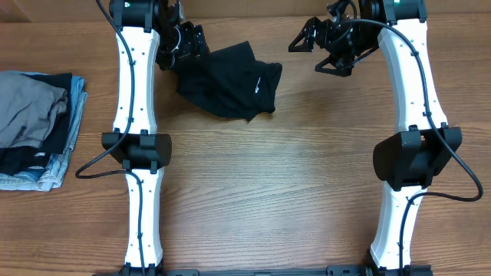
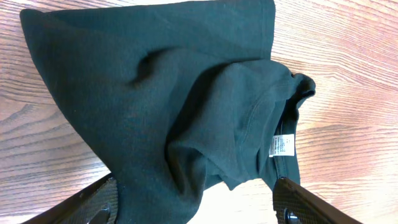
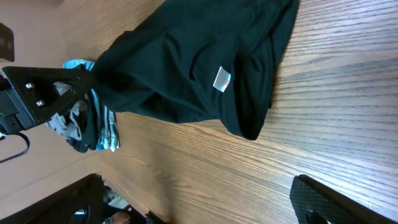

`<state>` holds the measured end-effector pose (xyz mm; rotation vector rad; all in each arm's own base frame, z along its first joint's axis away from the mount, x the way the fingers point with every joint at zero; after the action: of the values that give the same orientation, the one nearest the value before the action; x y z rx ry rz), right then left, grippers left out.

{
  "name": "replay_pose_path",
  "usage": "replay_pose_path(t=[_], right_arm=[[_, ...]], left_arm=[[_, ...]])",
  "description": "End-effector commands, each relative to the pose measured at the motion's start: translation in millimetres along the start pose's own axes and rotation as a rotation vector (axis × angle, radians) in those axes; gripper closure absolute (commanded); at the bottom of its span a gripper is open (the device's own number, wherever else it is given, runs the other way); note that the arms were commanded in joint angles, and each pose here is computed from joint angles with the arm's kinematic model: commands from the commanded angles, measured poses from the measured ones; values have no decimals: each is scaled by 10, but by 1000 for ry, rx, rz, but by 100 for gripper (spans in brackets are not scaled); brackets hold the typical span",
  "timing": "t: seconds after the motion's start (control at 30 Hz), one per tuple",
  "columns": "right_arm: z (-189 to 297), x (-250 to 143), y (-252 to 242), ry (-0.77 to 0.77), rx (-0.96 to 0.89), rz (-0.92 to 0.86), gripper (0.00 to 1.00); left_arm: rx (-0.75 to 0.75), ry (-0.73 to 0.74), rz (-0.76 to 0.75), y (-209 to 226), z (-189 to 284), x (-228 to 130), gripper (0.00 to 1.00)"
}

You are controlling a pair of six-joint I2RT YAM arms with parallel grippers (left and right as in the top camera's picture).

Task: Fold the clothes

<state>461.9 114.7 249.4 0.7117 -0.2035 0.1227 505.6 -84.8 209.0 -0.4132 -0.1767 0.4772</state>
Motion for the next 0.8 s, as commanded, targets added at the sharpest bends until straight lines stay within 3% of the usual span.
replay_pose_path(t=[0.0, 0.27, 0.4, 0.63, 0.77], right_arm=[[-1, 14, -22, -2, 18, -9, 0], [31, 23, -63, -9, 15, -17, 0], [75, 15, -119, -9, 12, -37, 0], [159, 14, -226, -18, 5, -67, 0], [200, 14, -275, -23, 2, -80, 0]], left_arm=[[-7, -26, -1, -45, 160, -26, 21], [60, 64, 39, 82, -105, -93, 21], [203, 195, 89, 378, -526, -233, 31], [334, 205, 106, 673, -727, -218, 28], [348, 224, 124, 767, -793, -217, 36]])
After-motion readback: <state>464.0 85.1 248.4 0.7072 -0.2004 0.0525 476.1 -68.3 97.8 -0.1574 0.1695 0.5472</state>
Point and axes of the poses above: each gripper's point midway between its finger pads, its own z axis back along the fingers, its own y axis along the line the jaws close on, x = y × z, the point moved 5 cm from there along z, back along the fingers, and after that the axes turned 15 degrees about z, right-handed, at the moved point
